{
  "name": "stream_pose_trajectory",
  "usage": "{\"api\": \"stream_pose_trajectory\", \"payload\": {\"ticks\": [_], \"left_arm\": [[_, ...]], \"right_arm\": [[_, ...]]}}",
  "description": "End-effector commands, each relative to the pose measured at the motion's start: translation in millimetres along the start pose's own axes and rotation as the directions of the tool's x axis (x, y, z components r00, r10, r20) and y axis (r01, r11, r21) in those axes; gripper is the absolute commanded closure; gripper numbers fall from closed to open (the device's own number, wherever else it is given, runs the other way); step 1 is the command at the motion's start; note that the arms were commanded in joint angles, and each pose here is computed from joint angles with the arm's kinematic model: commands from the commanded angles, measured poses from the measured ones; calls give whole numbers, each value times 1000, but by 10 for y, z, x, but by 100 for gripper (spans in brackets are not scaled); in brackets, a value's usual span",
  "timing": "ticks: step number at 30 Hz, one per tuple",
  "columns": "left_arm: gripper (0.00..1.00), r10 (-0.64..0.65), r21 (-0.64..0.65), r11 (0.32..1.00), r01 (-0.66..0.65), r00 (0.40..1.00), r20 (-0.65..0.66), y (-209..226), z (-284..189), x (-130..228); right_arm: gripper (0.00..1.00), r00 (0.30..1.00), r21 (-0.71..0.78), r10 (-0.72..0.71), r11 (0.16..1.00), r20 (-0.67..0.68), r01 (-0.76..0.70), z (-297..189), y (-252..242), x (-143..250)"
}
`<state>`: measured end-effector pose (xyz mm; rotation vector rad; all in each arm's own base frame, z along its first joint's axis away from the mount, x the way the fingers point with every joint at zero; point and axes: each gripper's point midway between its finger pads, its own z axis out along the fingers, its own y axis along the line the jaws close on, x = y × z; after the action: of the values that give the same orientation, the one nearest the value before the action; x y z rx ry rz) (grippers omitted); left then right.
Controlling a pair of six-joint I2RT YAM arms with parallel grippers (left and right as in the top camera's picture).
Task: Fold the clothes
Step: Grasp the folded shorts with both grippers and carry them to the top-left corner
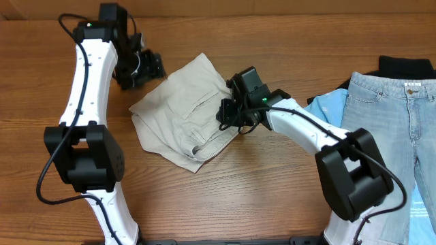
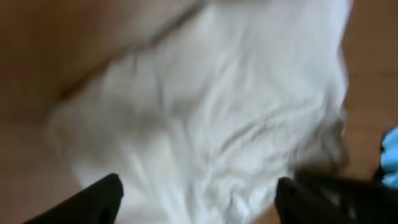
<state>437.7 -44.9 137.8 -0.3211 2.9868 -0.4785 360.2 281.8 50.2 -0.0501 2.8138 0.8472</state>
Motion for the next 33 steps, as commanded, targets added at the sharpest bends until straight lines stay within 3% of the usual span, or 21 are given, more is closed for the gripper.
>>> {"api": "stream_pose_trajectory", "payload": {"ticks": [1, 2, 10, 13, 22, 26, 31, 33], "left_arm": [[9, -28, -12, 1000, 26, 992, -127, 92, 47, 300], [0, -37, -27, 999, 34, 986, -160, 131, 78, 385], [0, -111, -75, 993, 91, 932, -344, 383, 517, 916], [0, -143, -29, 989, 142, 914, -379, 384, 783, 1075], [0, -265, 74, 951, 300, 914, -306, 388, 1376, 1083], [0, -224, 241, 927, 286, 941, -254, 144, 1557, 974], [30, -124, 289, 941, 177, 973, -192, -55, 1743, 1004], [51, -116, 292, 942, 168, 975, -189, -66, 1743, 1002]], "right_arm": [[90, 995, 25, 77, 997, -65, -76, 226, -176, 121], [91, 992, 15, 88, 996, -89, -87, 273, -198, 158], [92, 980, -21, 136, 990, -145, -140, 334, -291, 199], [92, 979, -18, 145, 989, -143, -149, 319, -326, 180], [92, 977, -50, 137, 988, -163, -147, 310, -272, 203], [92, 979, -53, 128, 989, -160, -138, 311, -267, 198], [92, 979, -54, 128, 989, -160, -138, 311, -266, 197], [92, 979, -53, 129, 989, -161, -139, 311, -267, 199]]}}
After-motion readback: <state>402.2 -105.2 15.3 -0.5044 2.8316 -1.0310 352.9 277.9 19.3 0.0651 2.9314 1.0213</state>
